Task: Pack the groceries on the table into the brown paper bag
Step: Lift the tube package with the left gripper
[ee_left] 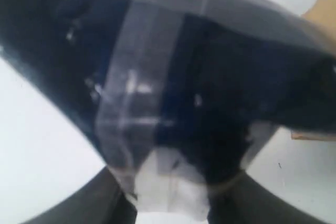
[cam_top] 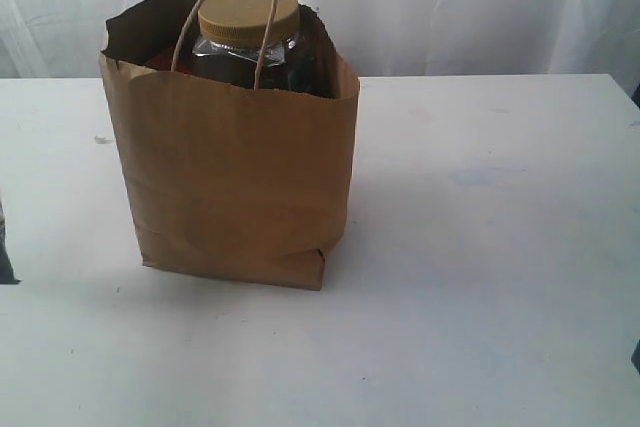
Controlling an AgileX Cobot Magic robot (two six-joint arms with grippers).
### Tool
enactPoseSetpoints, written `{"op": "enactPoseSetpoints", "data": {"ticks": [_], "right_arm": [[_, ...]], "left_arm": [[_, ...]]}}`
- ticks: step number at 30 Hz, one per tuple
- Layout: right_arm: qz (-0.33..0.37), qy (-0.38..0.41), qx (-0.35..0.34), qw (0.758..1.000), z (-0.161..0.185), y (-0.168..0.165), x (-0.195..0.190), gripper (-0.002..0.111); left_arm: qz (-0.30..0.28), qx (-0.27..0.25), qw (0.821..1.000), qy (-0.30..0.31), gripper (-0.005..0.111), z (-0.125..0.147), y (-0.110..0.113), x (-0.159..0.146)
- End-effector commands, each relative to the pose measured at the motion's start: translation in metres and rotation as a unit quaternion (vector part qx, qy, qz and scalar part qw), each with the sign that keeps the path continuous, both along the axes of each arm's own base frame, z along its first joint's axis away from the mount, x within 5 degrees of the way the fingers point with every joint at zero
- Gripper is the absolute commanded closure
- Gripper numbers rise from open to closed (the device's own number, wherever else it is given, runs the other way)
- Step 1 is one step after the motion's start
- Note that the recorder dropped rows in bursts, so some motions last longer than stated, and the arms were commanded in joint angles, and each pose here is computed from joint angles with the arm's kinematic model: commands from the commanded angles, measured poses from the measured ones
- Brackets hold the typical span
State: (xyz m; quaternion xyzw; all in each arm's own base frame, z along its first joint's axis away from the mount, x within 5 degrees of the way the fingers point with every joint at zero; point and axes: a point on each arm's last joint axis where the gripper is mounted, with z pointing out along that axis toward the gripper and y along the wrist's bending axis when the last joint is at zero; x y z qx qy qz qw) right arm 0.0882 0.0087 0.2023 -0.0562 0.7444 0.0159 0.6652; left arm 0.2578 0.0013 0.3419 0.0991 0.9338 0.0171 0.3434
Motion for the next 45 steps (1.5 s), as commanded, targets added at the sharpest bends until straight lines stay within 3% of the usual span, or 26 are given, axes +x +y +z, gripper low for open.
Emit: {"op": "enactPoseSetpoints", "data": {"ticks": [1, 4, 8, 13, 16, 22, 26, 31, 41, 45], "right_arm": [[0.000, 0.000, 0.002, 1.000, -0.001, 0.000, 0.000, 0.108], [0.000, 0.000, 0.002, 1.000, -0.001, 0.000, 0.000, 0.108], [0.000, 0.000, 0.002, 1.000, -0.001, 0.000, 0.000, 0.108], [0.000, 0.000, 0.002, 1.000, -0.001, 0.000, 0.000, 0.108], [0.000, 0.000, 0.002, 1.000, -0.001, 0.000, 0.000, 0.108], [-0.001, 0.000, 0.004, 1.000, -0.001, 0.000, 0.000, 0.108], [-0.001, 0.000, 0.004, 1.000, -0.001, 0.000, 0.000, 0.108], [0.000, 0.000, 0.002, 1.000, -0.001, 0.000, 0.000, 0.108], [0.000, 0.000, 0.002, 1.000, -0.001, 0.000, 0.000, 0.108], [0.000, 0.000, 0.002, 1.000, -0.001, 0.000, 0.000, 0.108]], "left_arm": [[0.005, 0.007, 0.996, -0.091, 0.106, 0.041, 0.001, -0.009], [0.020, -0.009, 0.990, -0.139, 0.106, 0.070, 0.001, -0.012], [0.023, -0.088, 0.967, -0.239, 0.106, 0.121, -0.007, -0.018], [0.013, -0.253, 0.902, -0.351, 0.107, 0.166, -0.020, -0.022], [0.008, -0.319, 0.868, -0.381, 0.107, 0.176, -0.023, -0.023], [-0.037, -0.350, 0.847, -0.399, 0.107, 0.183, -0.035, -0.025], [-0.093, -0.407, 0.815, -0.401, 0.107, 0.188, -0.058, -0.024], [-0.180, -0.304, 0.823, -0.445, 0.107, 0.179, -0.089, -0.009], [-0.160, -0.298, 0.837, -0.430, 0.107, 0.163, -0.103, 0.015], [-0.115, -0.256, 0.841, -0.463, 0.107, 0.166, -0.094, 0.023]]}}
